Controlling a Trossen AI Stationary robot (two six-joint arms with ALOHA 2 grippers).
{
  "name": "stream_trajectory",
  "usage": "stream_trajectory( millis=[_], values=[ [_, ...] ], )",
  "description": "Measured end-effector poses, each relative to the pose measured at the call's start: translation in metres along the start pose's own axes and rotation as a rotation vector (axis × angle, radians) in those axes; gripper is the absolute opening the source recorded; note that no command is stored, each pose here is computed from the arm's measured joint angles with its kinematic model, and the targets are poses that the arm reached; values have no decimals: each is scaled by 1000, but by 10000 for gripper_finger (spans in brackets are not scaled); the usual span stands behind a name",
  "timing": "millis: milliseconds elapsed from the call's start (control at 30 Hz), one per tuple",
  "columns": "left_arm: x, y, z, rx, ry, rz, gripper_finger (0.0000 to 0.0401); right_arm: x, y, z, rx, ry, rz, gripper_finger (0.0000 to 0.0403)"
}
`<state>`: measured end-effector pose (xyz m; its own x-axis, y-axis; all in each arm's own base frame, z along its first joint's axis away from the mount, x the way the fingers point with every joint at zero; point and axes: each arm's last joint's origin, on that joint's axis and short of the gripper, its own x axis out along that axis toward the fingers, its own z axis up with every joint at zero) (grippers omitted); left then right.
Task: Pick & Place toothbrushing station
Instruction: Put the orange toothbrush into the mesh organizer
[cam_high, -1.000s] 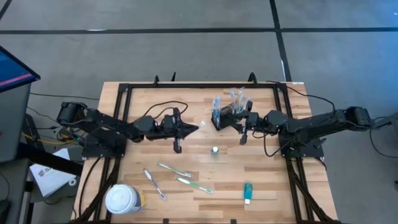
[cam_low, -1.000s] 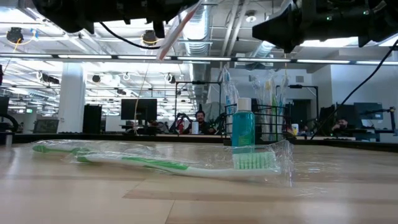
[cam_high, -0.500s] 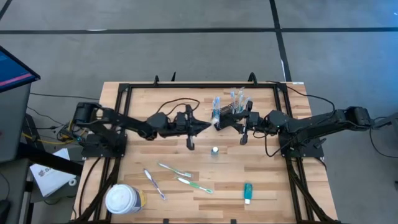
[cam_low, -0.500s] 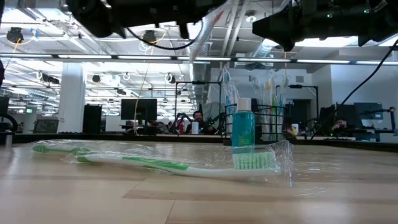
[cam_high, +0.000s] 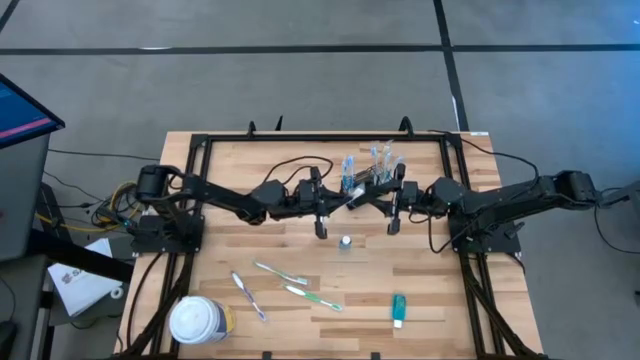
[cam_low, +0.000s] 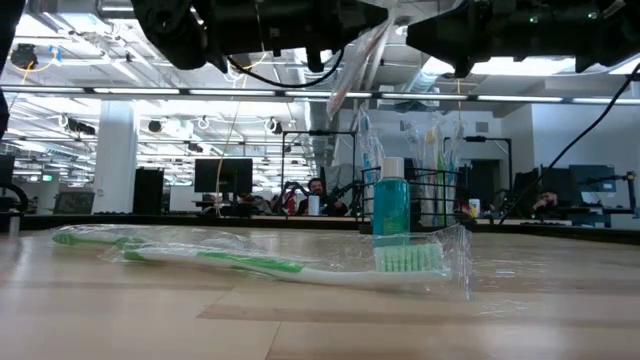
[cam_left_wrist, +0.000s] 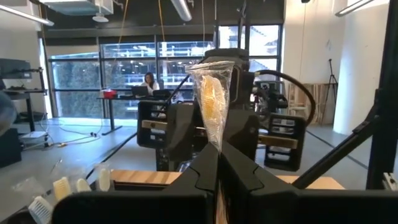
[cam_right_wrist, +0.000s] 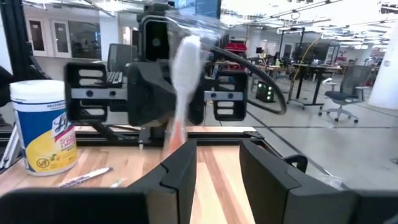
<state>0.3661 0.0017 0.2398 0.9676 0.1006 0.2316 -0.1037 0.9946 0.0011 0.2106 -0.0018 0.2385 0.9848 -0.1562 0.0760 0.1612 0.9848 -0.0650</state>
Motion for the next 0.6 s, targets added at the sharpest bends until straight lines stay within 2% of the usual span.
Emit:
stream_trajectory(
  millis=[300,600],
  values=[
    [5,4,-4,2,-10,11,0,0,2,3,4,-32,63,113],
    [17,2,-14,2,-3,-5,0,0,2,3,4,-32,66,113]
  ],
)
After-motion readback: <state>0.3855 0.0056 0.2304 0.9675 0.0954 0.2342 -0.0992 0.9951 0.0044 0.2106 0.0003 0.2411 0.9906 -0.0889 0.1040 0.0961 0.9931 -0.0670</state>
